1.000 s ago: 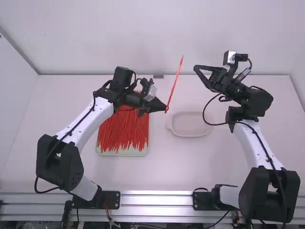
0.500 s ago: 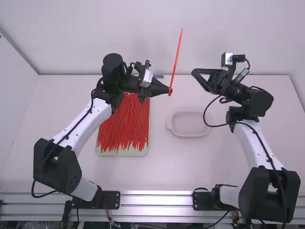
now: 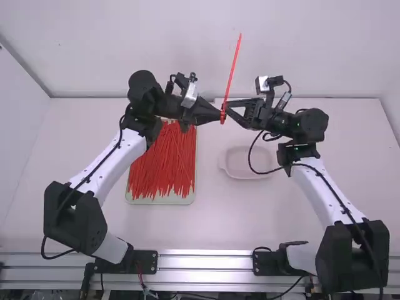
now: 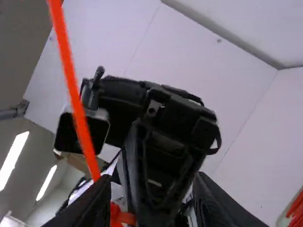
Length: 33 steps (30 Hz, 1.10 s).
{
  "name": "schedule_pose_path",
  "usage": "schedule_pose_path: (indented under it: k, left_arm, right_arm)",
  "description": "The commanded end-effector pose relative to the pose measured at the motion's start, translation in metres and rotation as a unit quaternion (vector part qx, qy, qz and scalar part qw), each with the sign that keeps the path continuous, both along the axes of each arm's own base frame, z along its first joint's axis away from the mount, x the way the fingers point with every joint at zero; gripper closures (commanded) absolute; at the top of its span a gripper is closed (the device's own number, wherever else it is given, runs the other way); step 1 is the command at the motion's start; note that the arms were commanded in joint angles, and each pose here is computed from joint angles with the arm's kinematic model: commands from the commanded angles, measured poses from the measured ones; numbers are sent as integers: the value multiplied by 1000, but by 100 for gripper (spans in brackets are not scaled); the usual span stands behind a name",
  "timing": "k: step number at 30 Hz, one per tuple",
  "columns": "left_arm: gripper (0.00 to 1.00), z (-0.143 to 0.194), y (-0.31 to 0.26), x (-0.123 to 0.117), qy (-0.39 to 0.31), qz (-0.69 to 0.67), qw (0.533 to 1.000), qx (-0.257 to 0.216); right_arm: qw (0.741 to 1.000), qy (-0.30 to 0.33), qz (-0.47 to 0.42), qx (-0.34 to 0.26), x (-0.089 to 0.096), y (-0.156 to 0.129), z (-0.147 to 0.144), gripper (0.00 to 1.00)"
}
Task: Fasten the cable tie
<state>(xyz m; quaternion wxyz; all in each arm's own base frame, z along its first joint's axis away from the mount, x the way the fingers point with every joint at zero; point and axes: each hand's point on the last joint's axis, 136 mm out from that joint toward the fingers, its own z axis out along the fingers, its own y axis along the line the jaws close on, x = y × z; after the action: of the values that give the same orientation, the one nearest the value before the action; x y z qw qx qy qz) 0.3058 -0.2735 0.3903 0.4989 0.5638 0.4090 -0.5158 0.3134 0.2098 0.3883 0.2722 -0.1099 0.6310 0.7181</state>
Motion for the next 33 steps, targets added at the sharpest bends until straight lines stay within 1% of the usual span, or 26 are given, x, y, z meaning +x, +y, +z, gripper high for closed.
schedule_pose_path:
  k: [1,6,8,13,16,21,25,27,29,33]
  left_arm:
    - [98,6,2,-9,3,-4,1000,2]
    - [98,-5,-1,-9,15,-8,1000,11]
    - [98,-6,1,-9,21,-10,1000,13]
    - [98,-3,5,-10,17,-14,1000,12]
    - [98,2,3,-13,14,-18,1000,9]
    - [98,6,4,-13,-4,-17,1000,3]
    - [98,7,5,-11,-8,-13,1000,2]
    - [98,6,4,-12,-5,-15,1000,2]
    - [98,6,4,-13,-5,-16,1000,3]
    - [98,6,3,-13,-5,-16,1000,3]
  right_arm:
    - [999,-48,-3,5,-8,1,18,57]
    - [999,-47,-4,3,-8,-1,18,58]
    - [999,-32,5,4,-10,0,17,58]
    - [999,-35,5,-2,-9,-5,15,58]
    - [1000,-25,3,-3,-7,-10,15,57]
    - [1000,-21,-3,-4,-4,-16,14,56]
    - [999,-48,2,-3,-11,-17,21,55]
    - [999,-44,11,3,-15,-14,24,55]
    - [998,-58,14,7,-19,-11,28,55]
    - [998,-55,14,10,-19,-8,28,55]
